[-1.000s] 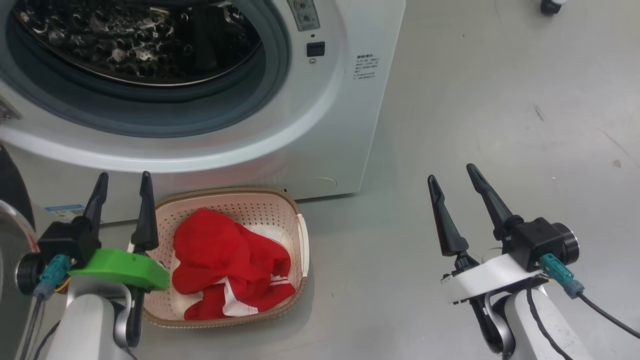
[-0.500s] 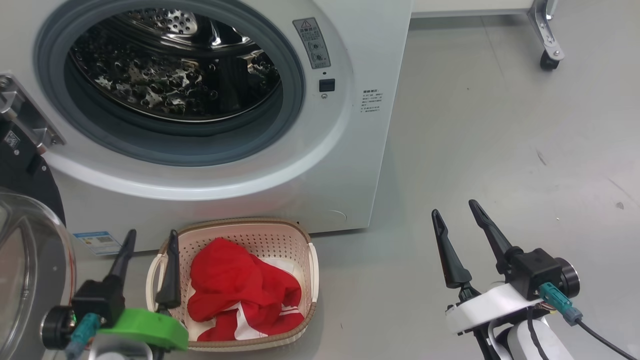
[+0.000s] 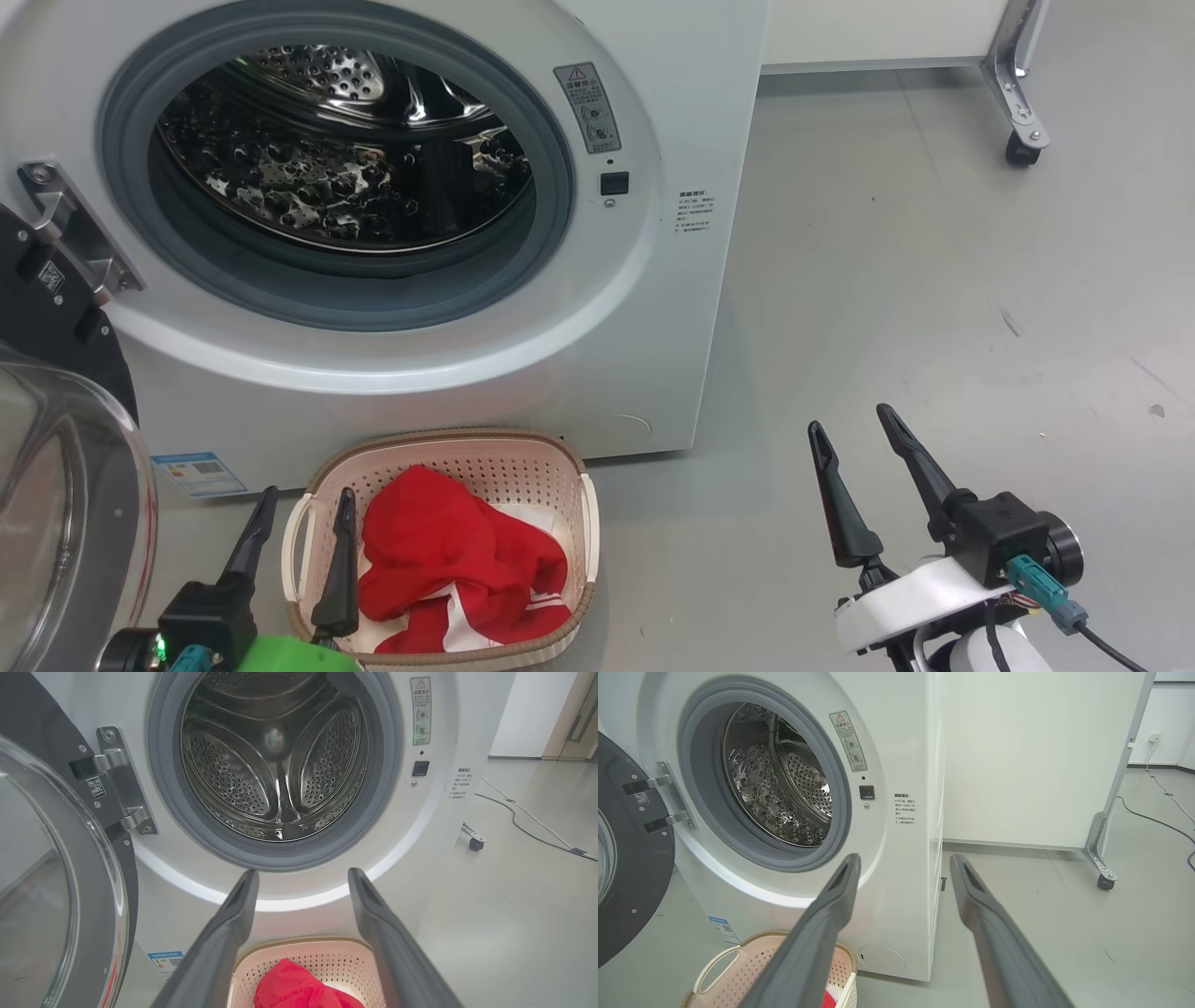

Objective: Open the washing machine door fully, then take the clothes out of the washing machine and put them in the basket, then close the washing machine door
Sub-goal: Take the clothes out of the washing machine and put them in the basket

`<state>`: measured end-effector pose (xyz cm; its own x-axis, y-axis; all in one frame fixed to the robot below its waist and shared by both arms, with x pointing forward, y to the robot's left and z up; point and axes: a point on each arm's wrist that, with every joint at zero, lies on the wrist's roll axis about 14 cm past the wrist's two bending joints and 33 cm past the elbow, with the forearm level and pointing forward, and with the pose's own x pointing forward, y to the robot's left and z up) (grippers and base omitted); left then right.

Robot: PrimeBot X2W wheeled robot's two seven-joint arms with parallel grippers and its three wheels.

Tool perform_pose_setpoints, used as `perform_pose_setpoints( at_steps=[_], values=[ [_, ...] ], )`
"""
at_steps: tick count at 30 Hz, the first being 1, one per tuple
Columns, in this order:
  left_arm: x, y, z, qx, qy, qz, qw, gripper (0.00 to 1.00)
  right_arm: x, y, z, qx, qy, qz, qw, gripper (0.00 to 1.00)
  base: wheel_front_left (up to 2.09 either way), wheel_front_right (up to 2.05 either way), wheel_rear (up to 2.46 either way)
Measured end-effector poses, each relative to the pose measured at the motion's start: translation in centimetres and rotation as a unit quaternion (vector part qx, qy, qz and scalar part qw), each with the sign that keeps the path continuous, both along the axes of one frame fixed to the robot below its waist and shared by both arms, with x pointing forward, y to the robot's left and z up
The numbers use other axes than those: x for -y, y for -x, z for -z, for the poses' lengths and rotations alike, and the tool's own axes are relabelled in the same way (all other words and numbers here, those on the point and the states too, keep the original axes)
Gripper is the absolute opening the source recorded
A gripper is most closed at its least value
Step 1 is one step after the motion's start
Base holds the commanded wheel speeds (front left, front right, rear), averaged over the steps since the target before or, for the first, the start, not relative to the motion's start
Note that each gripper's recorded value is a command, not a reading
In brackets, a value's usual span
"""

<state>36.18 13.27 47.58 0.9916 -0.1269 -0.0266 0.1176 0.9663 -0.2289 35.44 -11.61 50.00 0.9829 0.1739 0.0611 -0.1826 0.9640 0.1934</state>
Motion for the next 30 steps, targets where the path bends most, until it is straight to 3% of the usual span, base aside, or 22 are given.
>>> perform_pose_setpoints(
  at_steps=[30],
  values=[
    [0.7,0.9,-1.8,0.009,-0.005,0.001,1.000,1.00,0.4,0.3,-0.1,0.001,-0.002,0.006,1.000,1.00,-0.08,0.08,0.00]
  ],
)
